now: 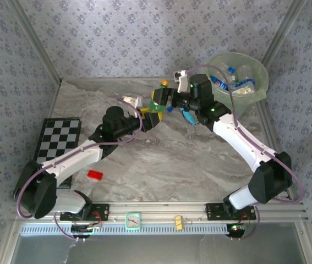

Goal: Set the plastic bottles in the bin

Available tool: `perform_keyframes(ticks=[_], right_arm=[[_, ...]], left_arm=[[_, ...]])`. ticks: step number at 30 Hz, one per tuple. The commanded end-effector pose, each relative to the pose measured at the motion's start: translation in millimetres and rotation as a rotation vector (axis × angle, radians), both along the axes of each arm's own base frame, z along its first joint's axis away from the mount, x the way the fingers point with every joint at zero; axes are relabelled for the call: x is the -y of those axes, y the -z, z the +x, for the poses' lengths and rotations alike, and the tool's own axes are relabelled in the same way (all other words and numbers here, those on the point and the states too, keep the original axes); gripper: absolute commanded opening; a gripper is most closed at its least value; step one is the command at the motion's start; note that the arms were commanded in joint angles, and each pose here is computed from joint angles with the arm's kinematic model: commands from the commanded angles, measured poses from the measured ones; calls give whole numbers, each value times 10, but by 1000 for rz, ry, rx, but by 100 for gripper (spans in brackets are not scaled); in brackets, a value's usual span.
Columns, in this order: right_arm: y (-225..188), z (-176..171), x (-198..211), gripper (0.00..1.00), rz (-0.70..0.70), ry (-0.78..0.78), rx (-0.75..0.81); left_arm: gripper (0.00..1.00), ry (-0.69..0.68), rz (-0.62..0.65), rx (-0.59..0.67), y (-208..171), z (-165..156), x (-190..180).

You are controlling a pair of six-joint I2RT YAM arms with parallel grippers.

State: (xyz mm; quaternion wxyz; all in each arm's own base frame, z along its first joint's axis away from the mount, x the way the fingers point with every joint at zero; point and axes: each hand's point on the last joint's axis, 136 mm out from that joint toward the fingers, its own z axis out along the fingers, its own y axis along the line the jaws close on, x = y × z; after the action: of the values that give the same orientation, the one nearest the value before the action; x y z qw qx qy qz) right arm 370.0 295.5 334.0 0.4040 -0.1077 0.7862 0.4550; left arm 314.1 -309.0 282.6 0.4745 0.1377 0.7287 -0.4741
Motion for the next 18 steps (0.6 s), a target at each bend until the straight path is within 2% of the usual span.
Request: perform_keyframes(ticks=[1, 6, 8, 12, 18], right_arm=[[48, -22, -124, 72, 28, -51, -10], [97, 19, -144, 61, 15, -60, -19], [107, 33, -128, 58, 10, -54, -19], [50, 117, 2, 56, -25, -12, 5], [-221, 248, 490, 57, -199, 120, 103]], left_arm=[[53, -13, -26, 62, -162, -45, -37], [59, -35, -18, 64, -149, -41, -68], [69, -40, -14, 62, -152, -29, -70], [98, -81, 0, 58, -168, -8, -146], [100, -242, 49, 55, -83, 27, -488]])
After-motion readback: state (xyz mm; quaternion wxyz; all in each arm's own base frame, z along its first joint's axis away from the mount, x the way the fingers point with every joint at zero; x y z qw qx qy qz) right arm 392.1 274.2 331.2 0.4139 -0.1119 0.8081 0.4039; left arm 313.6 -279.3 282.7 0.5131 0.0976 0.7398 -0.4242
